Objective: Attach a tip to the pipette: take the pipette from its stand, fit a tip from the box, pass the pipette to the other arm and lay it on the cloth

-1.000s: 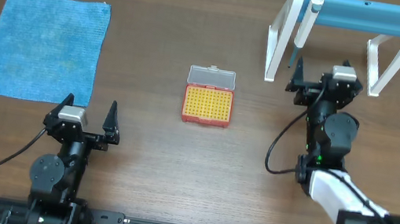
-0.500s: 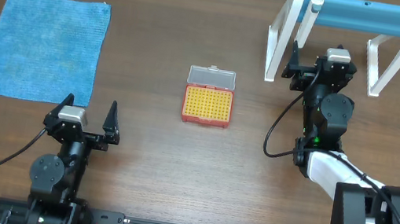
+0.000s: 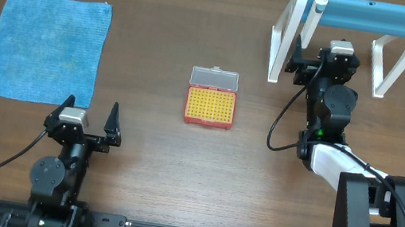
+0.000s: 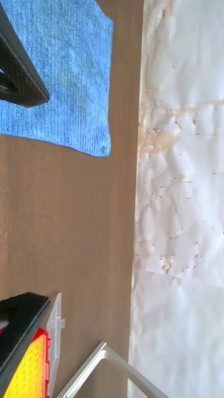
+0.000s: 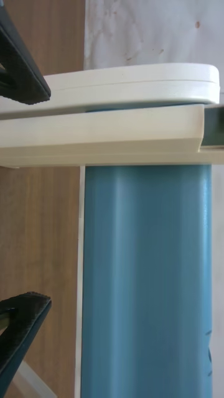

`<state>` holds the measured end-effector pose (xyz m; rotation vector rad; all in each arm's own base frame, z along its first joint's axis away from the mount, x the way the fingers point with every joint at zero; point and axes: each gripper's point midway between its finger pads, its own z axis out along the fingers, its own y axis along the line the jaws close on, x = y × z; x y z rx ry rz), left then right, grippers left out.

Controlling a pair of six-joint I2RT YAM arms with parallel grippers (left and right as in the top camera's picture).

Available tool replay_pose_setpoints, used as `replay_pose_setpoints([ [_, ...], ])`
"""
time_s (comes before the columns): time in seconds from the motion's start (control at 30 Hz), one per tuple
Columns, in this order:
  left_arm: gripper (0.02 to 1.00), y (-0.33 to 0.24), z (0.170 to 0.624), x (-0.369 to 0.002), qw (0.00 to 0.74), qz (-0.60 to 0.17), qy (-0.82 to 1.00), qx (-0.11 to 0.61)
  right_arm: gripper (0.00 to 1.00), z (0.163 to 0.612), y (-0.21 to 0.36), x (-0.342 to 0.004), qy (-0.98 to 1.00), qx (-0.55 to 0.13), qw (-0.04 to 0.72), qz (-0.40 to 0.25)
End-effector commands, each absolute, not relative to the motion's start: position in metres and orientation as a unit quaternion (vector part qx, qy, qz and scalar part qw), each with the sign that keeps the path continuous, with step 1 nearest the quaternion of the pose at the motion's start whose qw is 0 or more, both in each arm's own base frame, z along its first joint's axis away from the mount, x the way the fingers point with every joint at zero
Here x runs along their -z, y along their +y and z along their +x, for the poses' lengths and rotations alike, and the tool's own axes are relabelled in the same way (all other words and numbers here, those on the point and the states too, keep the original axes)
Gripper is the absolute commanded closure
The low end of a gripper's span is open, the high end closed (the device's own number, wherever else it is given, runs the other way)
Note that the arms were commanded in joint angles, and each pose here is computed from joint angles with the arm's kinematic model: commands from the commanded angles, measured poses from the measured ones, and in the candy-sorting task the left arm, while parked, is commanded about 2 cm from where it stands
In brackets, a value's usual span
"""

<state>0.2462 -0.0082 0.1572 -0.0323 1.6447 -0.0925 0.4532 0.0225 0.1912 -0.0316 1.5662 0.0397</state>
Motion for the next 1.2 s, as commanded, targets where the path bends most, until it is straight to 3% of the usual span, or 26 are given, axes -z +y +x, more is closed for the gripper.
replay_pose_setpoints([
  [0.03, 0.053, -0.011, 0.246, -0.155, 0.677, -0.005, 0.735, 0.042, 0.02, 0.459, 0.021, -0.197, 0.7, -0.016, 0.714, -0.007],
  [1.2, 0.053, -0.011, 0.246, -0.155, 0.677, -0.005, 0.735, 0.042, 0.02, 0.477, 0.02, -0.182, 0.71, -0.01, 0.704, -0.002],
])
